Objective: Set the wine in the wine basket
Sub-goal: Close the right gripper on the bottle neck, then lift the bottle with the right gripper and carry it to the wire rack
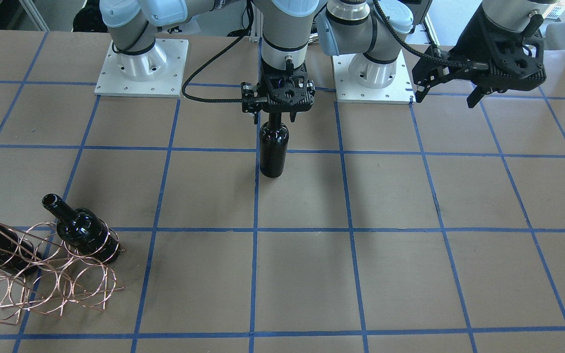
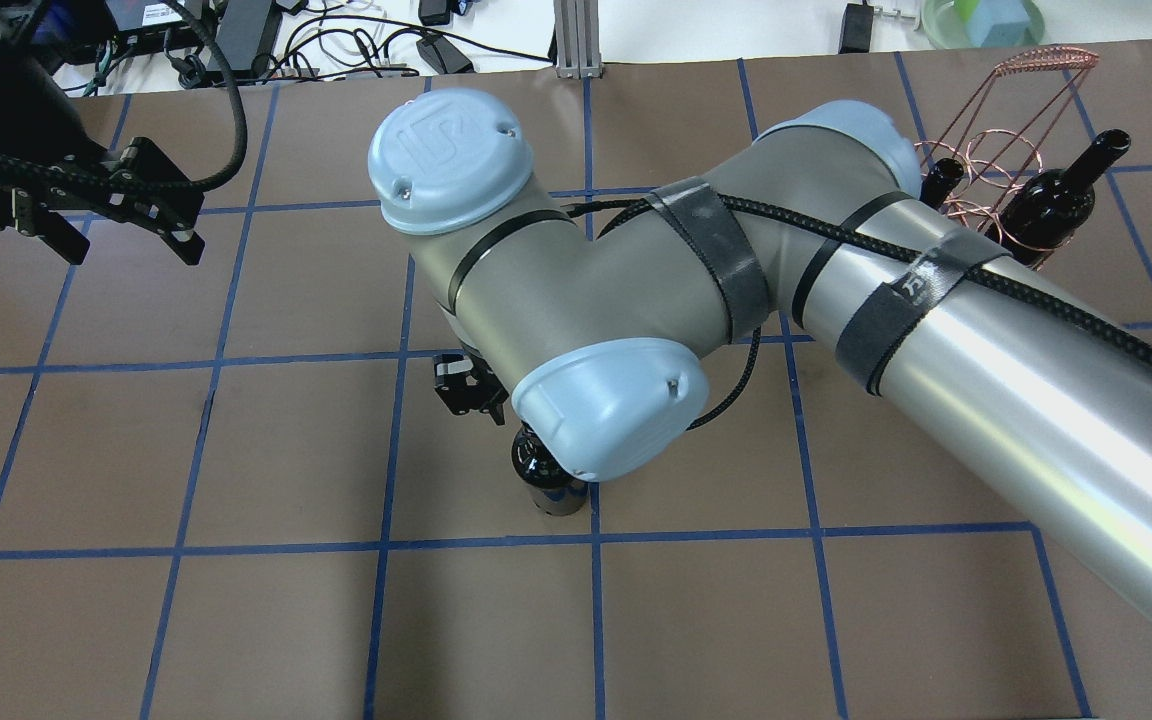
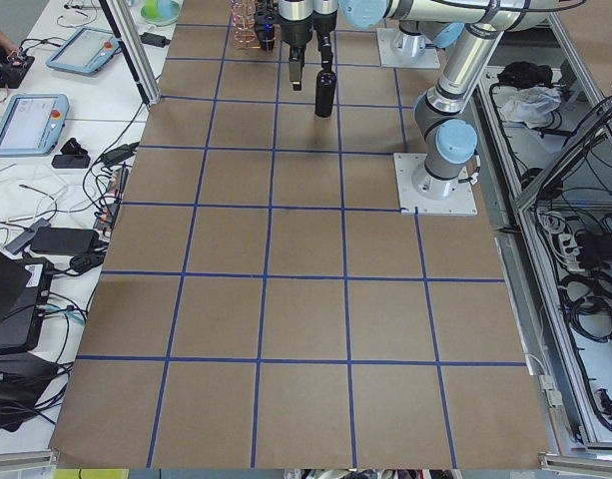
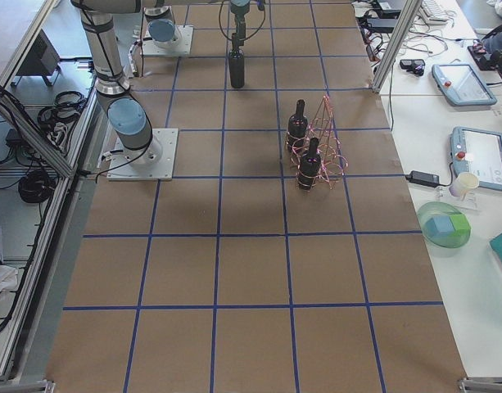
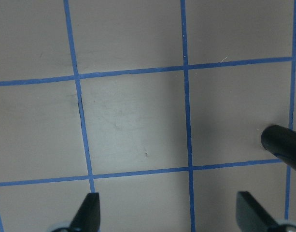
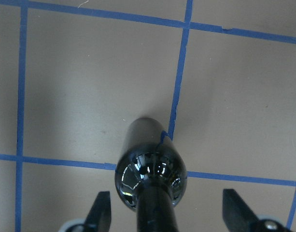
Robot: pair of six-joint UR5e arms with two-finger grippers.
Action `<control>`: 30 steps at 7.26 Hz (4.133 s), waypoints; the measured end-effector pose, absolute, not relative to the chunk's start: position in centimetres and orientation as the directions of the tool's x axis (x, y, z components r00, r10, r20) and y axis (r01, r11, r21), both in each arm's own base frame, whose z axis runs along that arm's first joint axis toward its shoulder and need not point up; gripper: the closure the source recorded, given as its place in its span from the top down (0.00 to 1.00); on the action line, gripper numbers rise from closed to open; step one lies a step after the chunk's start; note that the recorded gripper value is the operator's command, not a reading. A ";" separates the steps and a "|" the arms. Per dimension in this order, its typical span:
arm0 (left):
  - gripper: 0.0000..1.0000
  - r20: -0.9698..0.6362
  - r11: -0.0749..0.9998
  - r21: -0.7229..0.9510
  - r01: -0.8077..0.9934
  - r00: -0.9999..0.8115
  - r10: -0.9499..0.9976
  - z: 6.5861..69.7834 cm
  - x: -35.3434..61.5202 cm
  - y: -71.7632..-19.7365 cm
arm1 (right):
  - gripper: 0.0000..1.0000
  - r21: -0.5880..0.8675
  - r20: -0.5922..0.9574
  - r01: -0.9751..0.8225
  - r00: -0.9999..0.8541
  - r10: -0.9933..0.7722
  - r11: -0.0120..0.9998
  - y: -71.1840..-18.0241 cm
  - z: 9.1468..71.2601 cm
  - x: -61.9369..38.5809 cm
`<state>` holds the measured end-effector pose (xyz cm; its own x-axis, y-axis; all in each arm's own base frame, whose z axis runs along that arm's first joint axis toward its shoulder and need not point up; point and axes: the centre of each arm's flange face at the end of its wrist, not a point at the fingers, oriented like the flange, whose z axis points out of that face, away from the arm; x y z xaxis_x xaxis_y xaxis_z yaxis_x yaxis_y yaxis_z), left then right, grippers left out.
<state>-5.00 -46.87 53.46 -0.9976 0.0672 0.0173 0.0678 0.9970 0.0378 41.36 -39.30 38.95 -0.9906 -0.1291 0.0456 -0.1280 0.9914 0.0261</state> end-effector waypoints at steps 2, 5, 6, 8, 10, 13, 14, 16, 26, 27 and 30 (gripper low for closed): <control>1.00 0.017 0.997 0.037 0.068 -0.998 0.068 53.5 -5.0 -46.9 | 0.72 0.034 0.047 -0.128 -0.990 -0.130 0.991 -39.2 38.7 41.3; 1.00 0.017 0.997 0.037 0.067 -0.998 0.066 53.5 -4.9 -46.9 | 0.61 0.049 0.051 -0.142 -0.988 -0.145 0.989 -39.2 38.1 41.4; 1.00 0.016 0.997 0.038 0.066 -0.998 0.066 53.5 -4.9 -46.9 | 0.53 0.053 0.052 -0.149 -0.987 -0.152 0.987 -39.4 37.7 41.5; 1.00 0.016 0.997 0.038 0.067 -0.998 0.066 53.5 -4.9 -46.9 | 0.06 0.060 0.050 -0.152 -0.987 -0.155 0.987 -39.7 37.1 41.6; 1.00 0.016 0.997 0.038 0.067 -0.998 0.066 53.5 -4.9 -46.9 | 0.00 0.063 0.020 -0.148 -0.989 -0.149 0.987 -40.0 37.5 41.7; 1.00 0.015 0.997 0.039 0.067 -0.998 0.067 53.5 -4.9 -46.9 | 0.66 0.068 -0.017 -0.140 -0.990 -0.139 0.988 -40.2 38.0 41.7; 1.00 0.015 0.997 0.039 0.067 -0.998 0.067 53.5 -4.9 -46.9 | 0.71 0.066 -0.024 -0.138 -0.990 -0.136 0.988 -40.3 38.1 41.6; 1.00 0.015 0.997 0.039 0.067 -0.998 0.067 53.5 -4.9 -46.9 | 0.72 0.061 -0.028 -0.137 -0.990 -0.135 0.989 -40.4 38.3 41.6; 1.00 0.015 0.997 0.040 0.067 -0.998 0.067 53.4 -4.9 -46.9 | 0.00 0.132 -0.030 -0.123 -0.992 -0.120 0.984 -39.9 37.6 41.5; 1.00 0.015 0.997 0.040 0.067 -0.998 0.066 53.4 -4.9 -46.9 | 0.00 0.128 -0.033 -0.118 -0.993 -0.115 0.985 -40.2 37.9 41.1; 1.00 0.014 0.997 0.039 0.067 -0.998 0.066 53.5 -4.9 -46.8 | 0.00 0.138 -0.033 -0.125 -0.992 -0.122 0.982 -43.1 43.7 36.6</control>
<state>-4.88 -46.82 53.49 -0.9977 0.0662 0.0144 0.0667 0.9970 0.0390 36.59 -43.13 43.67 -0.9920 -0.1217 -0.0335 -0.1252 0.9824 0.1384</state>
